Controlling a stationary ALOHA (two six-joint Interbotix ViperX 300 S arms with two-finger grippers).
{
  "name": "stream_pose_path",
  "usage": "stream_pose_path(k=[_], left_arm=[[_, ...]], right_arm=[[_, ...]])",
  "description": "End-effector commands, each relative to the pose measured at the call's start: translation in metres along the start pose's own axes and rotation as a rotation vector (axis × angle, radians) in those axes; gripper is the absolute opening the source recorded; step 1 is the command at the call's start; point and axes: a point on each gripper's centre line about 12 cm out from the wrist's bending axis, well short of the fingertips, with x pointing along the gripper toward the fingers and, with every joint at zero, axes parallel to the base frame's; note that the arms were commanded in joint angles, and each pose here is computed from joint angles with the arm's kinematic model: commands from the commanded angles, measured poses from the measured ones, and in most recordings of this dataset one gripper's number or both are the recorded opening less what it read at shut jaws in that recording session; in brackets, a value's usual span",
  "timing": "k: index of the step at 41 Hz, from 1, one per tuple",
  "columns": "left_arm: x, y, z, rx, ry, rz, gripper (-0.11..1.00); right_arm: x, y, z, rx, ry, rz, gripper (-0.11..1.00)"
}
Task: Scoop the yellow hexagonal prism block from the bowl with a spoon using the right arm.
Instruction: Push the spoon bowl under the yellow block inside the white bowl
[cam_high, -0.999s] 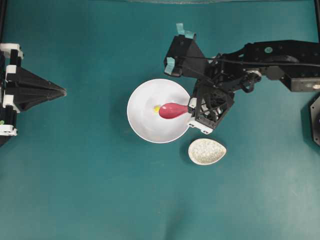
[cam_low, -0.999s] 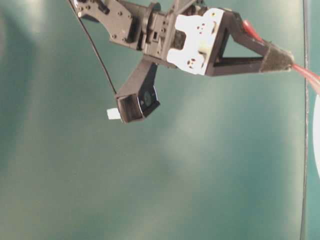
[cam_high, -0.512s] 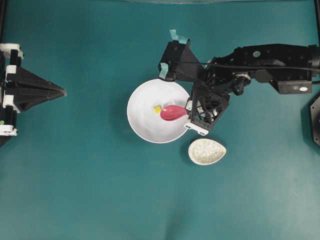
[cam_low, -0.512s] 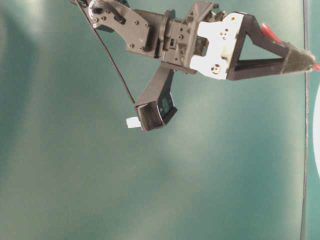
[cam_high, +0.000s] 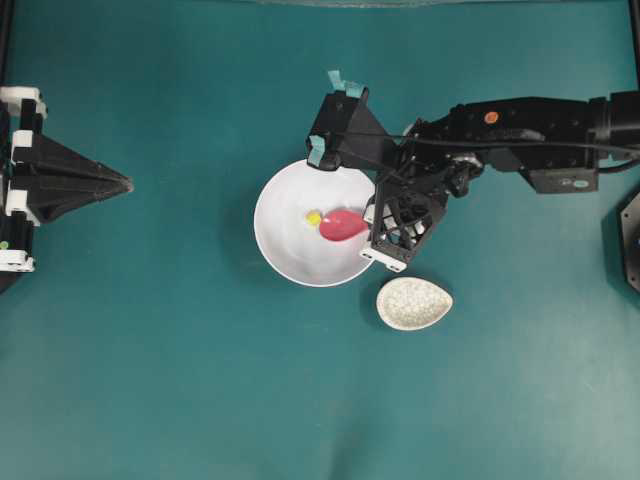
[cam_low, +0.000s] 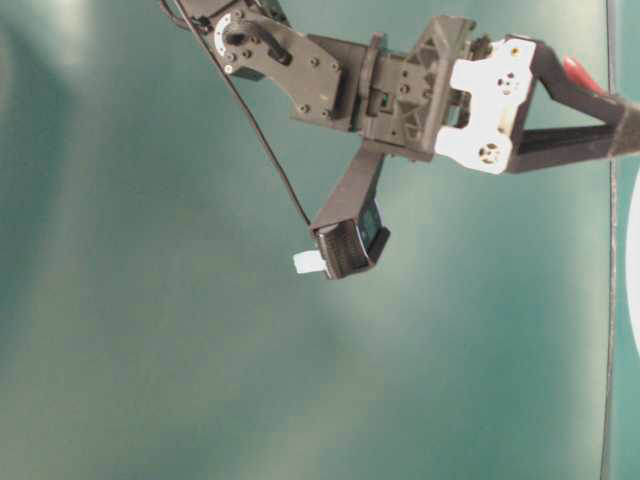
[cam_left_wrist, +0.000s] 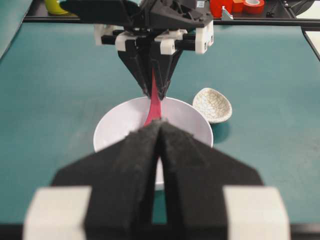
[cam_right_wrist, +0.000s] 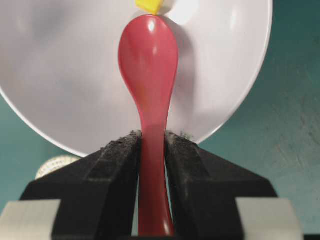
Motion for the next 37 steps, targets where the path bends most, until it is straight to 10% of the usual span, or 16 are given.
stream_pose_path(k=[1, 37], left_arm=[[0.002, 0.000, 0.007, 0.003, -0.015, 0.002, 0.00], [0.002, 0.000, 0.006, 0.004, -0.014, 0.001, 0.00]], right_arm=[[-0.006, 0.002, 0.007, -0.006, -0.039, 0.007, 0.22], [-0.003, 0.001, 0.025, -0.049, -0.190, -0.004, 0.22]])
